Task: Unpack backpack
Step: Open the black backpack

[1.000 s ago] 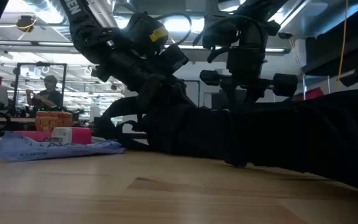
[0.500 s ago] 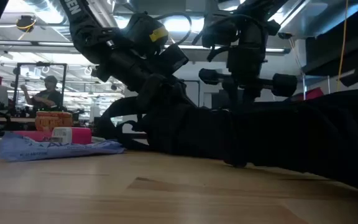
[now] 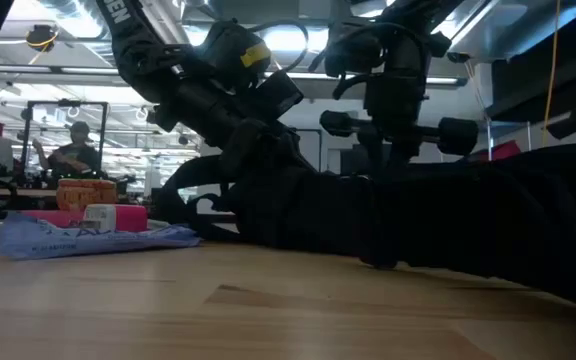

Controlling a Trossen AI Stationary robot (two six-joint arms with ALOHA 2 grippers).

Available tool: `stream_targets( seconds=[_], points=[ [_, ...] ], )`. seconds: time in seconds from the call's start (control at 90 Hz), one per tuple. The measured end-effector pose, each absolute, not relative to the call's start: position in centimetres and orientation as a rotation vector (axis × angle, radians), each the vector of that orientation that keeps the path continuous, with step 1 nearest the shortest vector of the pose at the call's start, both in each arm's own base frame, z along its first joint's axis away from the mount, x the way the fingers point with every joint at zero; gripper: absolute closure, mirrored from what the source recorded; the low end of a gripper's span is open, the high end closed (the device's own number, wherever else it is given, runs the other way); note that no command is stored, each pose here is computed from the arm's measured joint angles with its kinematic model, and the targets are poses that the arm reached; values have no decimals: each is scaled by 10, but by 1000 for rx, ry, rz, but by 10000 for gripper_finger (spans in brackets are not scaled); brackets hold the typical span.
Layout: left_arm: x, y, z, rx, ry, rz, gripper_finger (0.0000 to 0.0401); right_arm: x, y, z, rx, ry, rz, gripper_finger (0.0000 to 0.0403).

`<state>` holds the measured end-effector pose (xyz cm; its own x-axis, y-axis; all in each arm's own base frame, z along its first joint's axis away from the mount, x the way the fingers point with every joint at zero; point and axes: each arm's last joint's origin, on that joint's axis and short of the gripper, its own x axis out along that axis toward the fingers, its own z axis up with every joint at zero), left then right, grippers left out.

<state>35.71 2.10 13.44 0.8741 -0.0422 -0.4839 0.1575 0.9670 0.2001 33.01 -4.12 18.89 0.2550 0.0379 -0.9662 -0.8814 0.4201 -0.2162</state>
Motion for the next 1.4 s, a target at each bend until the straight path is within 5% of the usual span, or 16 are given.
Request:
stream_targets(
  seconds=[0.956,1.4],
  points=[
    [360,16,139,230,440,-107,381,324,-17,192,-893,1194,799,403],
    [384,9,162,287,338,-83,238,322,-21,192,-923,1249,759,403]
  ],
)
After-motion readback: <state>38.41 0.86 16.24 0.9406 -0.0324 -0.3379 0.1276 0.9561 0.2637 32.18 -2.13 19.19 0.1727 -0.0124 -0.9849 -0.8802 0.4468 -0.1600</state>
